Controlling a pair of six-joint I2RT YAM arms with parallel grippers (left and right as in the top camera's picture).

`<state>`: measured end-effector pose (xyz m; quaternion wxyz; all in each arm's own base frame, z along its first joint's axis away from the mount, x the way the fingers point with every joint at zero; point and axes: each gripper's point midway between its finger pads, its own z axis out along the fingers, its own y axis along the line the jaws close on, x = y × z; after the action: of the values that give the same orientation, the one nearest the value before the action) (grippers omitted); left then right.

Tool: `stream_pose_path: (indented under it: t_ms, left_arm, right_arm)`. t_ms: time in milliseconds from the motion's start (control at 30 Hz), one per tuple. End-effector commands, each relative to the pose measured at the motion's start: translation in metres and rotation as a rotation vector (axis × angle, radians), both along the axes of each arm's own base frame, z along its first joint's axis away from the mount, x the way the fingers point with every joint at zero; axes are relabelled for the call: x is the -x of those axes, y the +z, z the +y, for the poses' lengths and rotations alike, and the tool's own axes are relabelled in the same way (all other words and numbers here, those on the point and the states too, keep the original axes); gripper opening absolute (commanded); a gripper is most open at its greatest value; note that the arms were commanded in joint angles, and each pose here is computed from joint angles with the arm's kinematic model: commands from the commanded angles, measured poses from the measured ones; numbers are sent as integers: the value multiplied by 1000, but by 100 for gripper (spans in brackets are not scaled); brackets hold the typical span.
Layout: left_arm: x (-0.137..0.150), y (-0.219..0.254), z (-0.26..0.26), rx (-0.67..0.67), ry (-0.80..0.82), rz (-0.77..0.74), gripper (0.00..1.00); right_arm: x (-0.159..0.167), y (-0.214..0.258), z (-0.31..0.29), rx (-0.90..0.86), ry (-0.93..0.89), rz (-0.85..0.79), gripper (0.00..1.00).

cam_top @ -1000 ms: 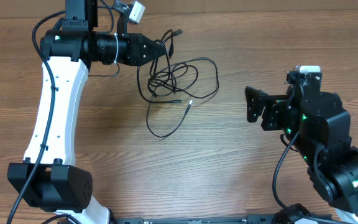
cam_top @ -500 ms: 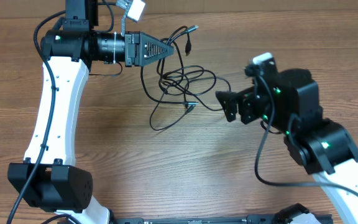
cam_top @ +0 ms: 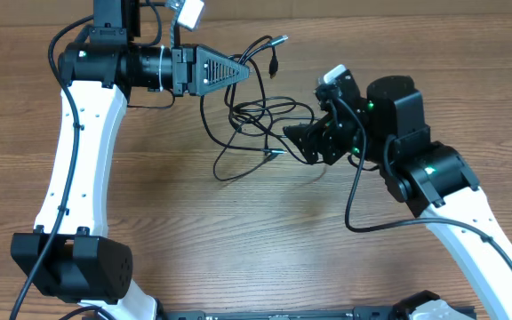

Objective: Untangle cables

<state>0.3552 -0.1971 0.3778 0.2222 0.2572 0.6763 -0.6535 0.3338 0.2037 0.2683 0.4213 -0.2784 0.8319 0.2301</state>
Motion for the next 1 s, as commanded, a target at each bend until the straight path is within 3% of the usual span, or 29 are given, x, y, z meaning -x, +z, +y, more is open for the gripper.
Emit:
stream_pose_path:
  t_ms: [0,700,867,967]
  left_arm:
    - [17,25,0,52,-41,-70,4]
    - [19,26,-2,56,-51,-8,4]
    - [21,26,-5,56,-58,-9,4]
    - [21,25,-5,54,-58,-9,4]
  right_arm:
    - [-1,8,5,-13,39,-33,79]
    - [-29,-7,17,13,69,-89,50]
    - [-36,-14,20,15,69,-84,35]
    - [-36,-16,20,17,69,-79,20]
